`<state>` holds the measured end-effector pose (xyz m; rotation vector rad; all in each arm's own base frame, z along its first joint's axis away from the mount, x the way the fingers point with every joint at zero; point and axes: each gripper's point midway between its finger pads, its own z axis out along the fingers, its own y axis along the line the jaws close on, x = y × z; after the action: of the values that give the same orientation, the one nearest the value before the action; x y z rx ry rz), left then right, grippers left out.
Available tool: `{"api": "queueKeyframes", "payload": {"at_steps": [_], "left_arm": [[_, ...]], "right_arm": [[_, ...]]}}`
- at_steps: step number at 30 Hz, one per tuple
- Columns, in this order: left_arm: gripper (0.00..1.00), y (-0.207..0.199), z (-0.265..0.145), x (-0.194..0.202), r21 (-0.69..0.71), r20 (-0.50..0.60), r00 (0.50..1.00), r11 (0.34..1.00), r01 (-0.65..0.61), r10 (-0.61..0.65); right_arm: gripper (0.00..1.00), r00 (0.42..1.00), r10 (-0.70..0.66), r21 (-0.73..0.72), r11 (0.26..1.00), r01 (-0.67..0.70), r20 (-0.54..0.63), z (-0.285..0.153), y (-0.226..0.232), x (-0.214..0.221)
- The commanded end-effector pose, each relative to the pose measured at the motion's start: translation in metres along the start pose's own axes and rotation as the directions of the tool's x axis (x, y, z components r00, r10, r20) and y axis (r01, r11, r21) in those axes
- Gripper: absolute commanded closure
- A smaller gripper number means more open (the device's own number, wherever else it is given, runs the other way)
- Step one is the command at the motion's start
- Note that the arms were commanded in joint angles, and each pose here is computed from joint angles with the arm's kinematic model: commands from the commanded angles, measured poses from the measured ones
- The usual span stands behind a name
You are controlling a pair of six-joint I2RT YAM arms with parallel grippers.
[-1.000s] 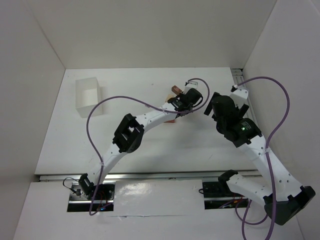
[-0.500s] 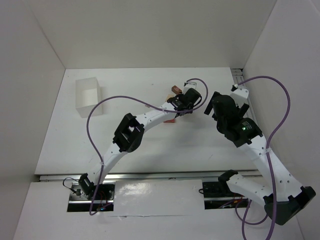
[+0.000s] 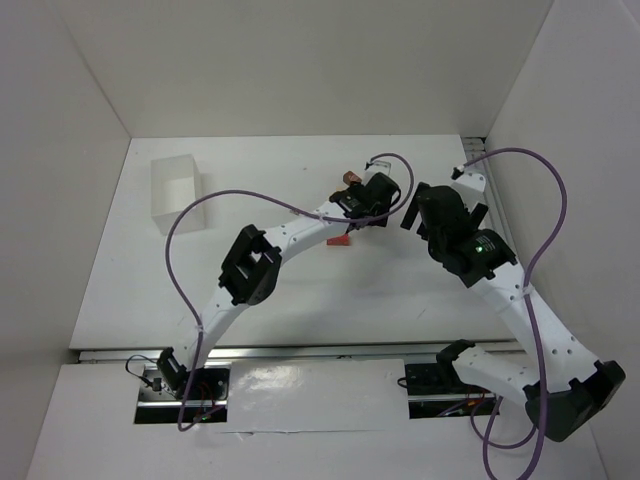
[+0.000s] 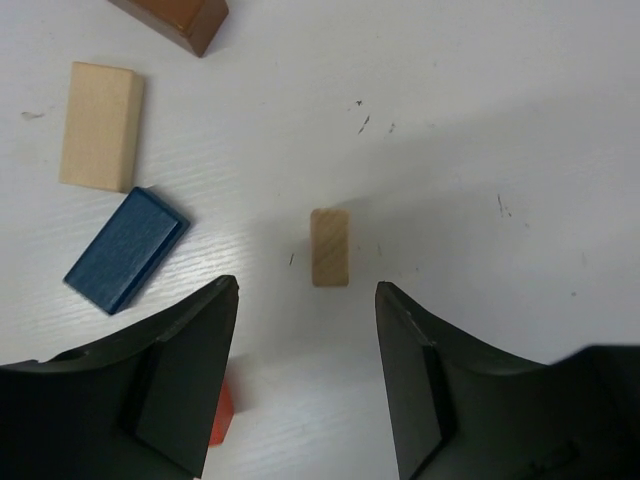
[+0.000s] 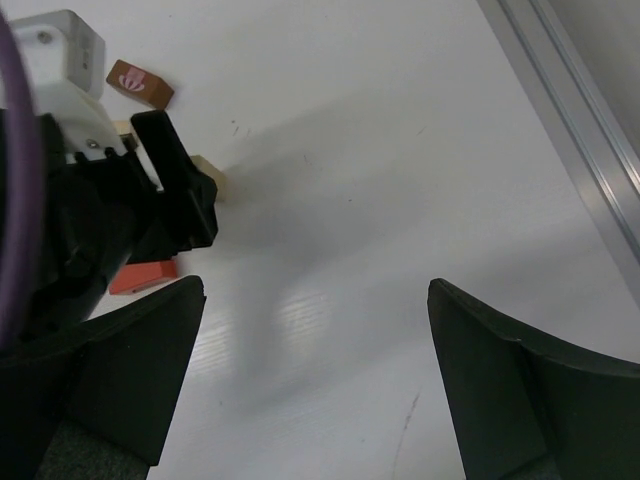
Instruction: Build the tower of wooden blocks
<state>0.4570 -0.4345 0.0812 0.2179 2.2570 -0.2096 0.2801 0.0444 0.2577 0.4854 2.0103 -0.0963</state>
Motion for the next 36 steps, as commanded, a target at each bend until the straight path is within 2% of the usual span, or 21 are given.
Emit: {"api": "queueKeyframes", "payload": {"at_steps": [1,8,12,16,17,18,20,21,26,27,28,30,36], "left_arm": [[0.3,0.011,-0.07,-0.082,0.043,0.137,0.989,0.998,0.055,-0.061],[0.3,0.076,-0.102,-0.086,0.025,0.08,0.993,0.996,0.086,-0.087],[0.3,0.111,-0.095,-0.084,0.0,0.041,0.993,0.994,0.11,-0.11],[0.29,0.145,-0.087,-0.081,-0.04,-0.021,0.989,0.988,0.148,-0.149],[0.29,0.154,-0.084,-0.078,-0.055,-0.042,0.985,0.985,0.165,-0.168],[0.29,0.162,-0.084,-0.073,-0.063,-0.069,0.98,0.982,0.181,-0.185],[0.29,0.191,-0.089,-0.078,-0.101,-0.055,0.972,0.97,0.223,-0.229],[0.29,0.214,-0.09,-0.068,-0.156,-0.069,0.964,0.957,0.244,-0.257],[0.27,0.264,-0.128,-0.056,-0.225,-0.047,0.936,0.917,0.329,-0.348],[0.27,0.267,-0.133,-0.042,-0.238,-0.071,0.935,0.916,0.322,-0.347],[0.27,0.272,-0.149,-0.048,-0.232,-0.042,0.934,0.913,0.336,-0.355],[0.27,0.281,-0.159,-0.034,-0.257,-0.05,0.932,0.906,0.335,-0.359],[0.26,0.287,-0.19,-0.024,-0.253,-0.024,0.927,0.9,0.356,-0.373]], "right_arm": [[0.0,0.998,0.041,-0.053,0.998,-0.039,0.045,-0.001,0.018,-0.024],[0.0,0.998,0.058,-0.128,0.99,-0.054,0.028,0.007,0.041,-0.026],[0.0,0.996,0.078,-0.199,0.977,-0.07,0.032,0.009,0.061,-0.031],[0.02,0.999,0.005,-0.264,0.964,-0.016,-0.042,0.024,0.09,-0.017],[0.03,0.997,-0.026,-0.253,0.967,0.005,-0.08,0.038,0.1,-0.006],[0.03,0.997,-0.032,-0.283,0.959,0.009,-0.077,0.04,0.113,-0.013],[0.04,0.992,-0.08,-0.308,0.95,0.046,-0.099,0.053,0.13,-0.008],[0.07,0.988,-0.107,-0.33,0.942,0.066,-0.107,0.066,0.148,-0.006],[0.08,0.974,-0.164,-0.298,0.948,0.112,-0.157,0.114,0.189,0.014],[0.08,0.96,-0.202,-0.273,0.951,0.145,-0.194,0.133,0.196,0.037],[0.1,0.967,-0.187,-0.274,0.952,0.136,-0.173,0.139,0.208,0.026],[0.11,0.95,-0.225,-0.242,0.955,0.171,-0.219,0.165,0.214,0.052],[0.15,0.939,-0.236,-0.226,0.957,0.18,-0.25,0.207,0.239,0.077]]}}
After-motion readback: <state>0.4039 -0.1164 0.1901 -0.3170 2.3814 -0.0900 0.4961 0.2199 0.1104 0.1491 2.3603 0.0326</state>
